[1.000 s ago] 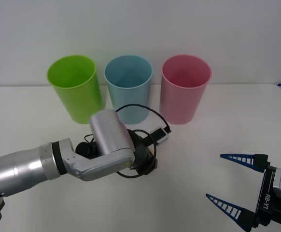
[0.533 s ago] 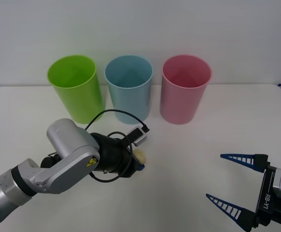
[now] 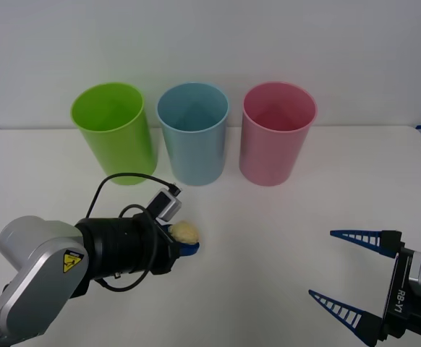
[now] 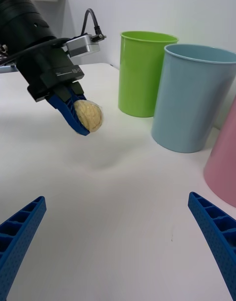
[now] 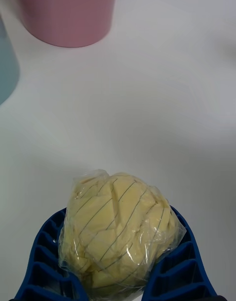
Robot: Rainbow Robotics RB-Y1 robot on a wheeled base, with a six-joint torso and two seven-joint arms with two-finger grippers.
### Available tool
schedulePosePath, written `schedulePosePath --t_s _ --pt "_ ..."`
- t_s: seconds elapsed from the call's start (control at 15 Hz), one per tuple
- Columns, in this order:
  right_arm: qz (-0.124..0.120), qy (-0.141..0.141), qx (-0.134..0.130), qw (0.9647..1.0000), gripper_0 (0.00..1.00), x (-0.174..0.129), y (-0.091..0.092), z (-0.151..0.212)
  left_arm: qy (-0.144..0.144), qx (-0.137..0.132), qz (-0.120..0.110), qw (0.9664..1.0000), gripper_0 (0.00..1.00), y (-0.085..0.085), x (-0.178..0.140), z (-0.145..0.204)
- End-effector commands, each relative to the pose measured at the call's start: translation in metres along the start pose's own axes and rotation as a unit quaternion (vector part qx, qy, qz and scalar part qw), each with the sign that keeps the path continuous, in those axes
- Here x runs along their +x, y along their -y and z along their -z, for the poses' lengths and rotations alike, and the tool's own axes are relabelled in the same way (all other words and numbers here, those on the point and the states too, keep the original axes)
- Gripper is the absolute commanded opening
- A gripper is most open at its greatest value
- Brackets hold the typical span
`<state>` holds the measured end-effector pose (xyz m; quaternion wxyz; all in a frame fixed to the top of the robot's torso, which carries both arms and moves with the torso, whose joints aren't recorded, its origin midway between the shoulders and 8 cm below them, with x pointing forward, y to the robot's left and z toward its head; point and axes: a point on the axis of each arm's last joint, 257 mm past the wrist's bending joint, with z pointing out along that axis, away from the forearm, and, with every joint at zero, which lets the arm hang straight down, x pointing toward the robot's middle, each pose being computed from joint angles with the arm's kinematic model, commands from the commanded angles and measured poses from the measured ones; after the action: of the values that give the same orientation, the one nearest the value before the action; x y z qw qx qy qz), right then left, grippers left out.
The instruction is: Put cans in the blue bin and PET bottles in the pink bin and trash in the green bin.
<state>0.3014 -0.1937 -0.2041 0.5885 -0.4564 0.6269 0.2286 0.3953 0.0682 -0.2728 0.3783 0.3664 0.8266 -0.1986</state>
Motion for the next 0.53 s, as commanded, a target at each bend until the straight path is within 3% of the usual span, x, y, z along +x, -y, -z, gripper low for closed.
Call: schedulePosePath --t_s 0.07,0.2,0.33,0.53 --pt "0.000 0.000 0.000 1.0000 1.00 0.000 0.000 0.000 0.027 -0.015 0.025 0.9992 0.00 -0.007 -0.002 0.027" --pt "0.000 0.000 0.000 1.0000 1.00 0.000 0.000 0.000 0.042 -0.028 0.033 0.9982 0.00 -0.015 -0.005 0.044" --pt "0.000 0.000 0.000 1.0000 1.00 0.000 0.000 0.000 0.066 -0.027 0.047 0.9963 0.00 -0.019 -0.011 0.062" --pt "0.000 0.000 0.000 1.0000 1.00 0.000 0.000 0.000 0.107 -0.019 0.050 0.9928 0.00 -0.024 -0.032 0.088"
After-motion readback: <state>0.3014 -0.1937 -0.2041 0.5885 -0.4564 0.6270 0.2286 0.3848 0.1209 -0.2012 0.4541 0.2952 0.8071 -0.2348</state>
